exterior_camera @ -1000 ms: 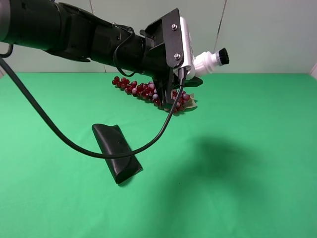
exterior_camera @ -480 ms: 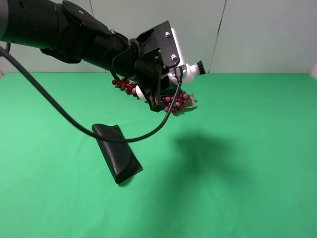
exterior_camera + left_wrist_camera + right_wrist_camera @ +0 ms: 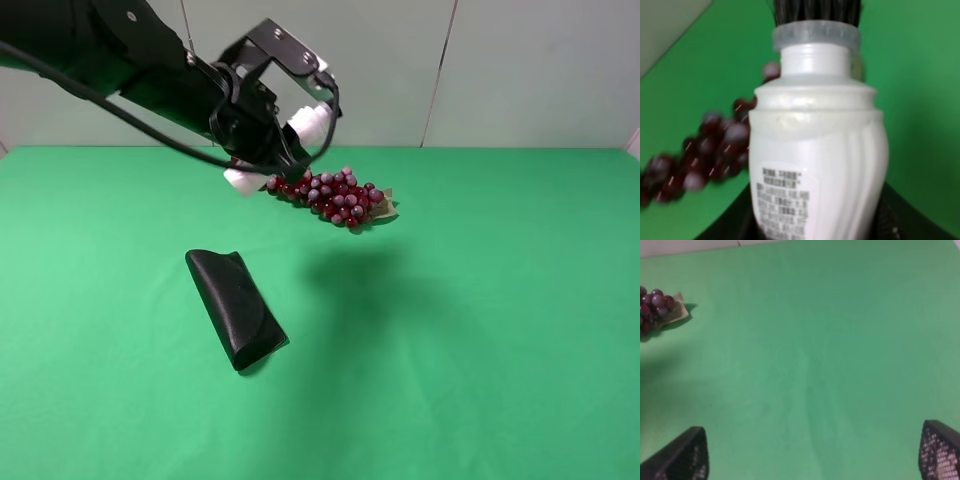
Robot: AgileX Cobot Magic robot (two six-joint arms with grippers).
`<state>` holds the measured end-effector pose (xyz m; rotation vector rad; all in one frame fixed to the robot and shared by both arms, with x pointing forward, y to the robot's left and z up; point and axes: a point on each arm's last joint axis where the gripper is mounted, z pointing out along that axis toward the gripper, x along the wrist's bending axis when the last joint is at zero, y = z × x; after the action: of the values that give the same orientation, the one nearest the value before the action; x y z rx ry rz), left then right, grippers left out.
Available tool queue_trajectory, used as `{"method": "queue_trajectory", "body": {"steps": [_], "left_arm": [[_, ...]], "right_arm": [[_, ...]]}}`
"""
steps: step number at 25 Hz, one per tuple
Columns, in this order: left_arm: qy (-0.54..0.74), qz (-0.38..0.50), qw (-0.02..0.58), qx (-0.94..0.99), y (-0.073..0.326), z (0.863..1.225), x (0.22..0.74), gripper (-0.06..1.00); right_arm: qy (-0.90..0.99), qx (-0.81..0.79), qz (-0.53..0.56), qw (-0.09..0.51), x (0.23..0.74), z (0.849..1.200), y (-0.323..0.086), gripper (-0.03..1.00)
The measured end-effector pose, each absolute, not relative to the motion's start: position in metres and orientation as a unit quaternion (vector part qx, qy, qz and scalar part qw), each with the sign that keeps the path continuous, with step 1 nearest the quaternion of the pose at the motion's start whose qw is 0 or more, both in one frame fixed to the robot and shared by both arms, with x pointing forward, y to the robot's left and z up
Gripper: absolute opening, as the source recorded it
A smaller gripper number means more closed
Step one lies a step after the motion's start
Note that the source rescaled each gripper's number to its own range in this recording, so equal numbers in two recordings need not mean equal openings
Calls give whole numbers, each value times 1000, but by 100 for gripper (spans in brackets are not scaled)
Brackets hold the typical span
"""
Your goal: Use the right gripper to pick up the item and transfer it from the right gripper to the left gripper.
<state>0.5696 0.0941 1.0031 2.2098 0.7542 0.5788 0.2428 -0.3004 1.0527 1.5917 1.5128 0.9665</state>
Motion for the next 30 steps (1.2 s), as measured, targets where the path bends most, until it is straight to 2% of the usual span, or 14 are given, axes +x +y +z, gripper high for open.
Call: {"method": "queue_trajectory", "body": {"steps": [14, 22, 30], "left_arm": [[465, 171, 302, 815, 146, 994, 584, 0], [545, 186, 237, 783, 182, 988, 590, 0], [627, 217, 169, 729, 222, 960, 580, 0]], "right_arm": [[588, 618, 375, 363, 243, 1053, -300, 84], [588, 618, 375, 363, 243, 1053, -300, 84], [587, 618, 376, 363, 243, 1053, -300, 84]]}}
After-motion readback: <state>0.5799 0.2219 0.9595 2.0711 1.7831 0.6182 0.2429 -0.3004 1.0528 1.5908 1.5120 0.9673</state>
